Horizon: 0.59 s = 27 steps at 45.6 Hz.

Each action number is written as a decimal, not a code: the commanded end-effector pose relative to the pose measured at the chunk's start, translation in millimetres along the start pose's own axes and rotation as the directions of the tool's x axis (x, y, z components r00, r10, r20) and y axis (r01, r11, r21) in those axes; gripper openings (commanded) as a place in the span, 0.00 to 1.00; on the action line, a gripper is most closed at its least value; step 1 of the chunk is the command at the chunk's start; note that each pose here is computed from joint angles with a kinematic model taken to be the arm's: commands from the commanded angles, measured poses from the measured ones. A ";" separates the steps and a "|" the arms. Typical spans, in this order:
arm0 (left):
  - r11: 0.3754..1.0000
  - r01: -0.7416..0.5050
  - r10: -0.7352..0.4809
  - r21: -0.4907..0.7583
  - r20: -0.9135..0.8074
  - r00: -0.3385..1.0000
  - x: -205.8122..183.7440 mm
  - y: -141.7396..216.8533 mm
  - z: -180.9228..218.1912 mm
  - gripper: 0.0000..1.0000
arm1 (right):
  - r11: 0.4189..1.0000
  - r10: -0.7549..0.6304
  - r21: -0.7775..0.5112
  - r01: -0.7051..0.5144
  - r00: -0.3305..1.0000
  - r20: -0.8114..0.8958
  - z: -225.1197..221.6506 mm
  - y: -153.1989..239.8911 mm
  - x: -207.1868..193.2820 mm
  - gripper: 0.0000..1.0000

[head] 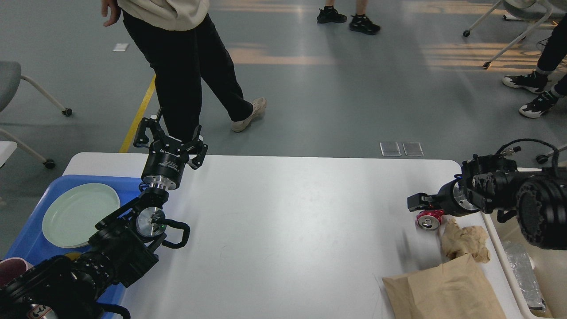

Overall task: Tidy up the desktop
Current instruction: 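Lower the right gripper down onto the red can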

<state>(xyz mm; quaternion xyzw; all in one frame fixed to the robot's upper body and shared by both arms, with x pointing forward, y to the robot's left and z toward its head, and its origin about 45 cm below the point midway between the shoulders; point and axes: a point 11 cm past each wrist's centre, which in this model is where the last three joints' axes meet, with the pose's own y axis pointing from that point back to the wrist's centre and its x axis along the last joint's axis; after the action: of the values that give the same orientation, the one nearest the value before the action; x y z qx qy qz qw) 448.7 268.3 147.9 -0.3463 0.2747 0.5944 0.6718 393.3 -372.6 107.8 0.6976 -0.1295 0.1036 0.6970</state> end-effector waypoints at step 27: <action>1.000 0.000 0.000 0.000 0.000 1.000 0.0 0.0 0.0 0.96 | 0.977 0.182 0.041 -0.210 0.918 0.353 18.8 -13.8 -10.3 0.94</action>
<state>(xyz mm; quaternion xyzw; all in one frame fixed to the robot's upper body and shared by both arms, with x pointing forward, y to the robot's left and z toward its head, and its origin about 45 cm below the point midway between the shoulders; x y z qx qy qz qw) 448.7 268.3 147.9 -0.3463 0.2747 0.5944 0.6718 390.2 -388.0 96.3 0.7153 -0.2818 0.0641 0.6363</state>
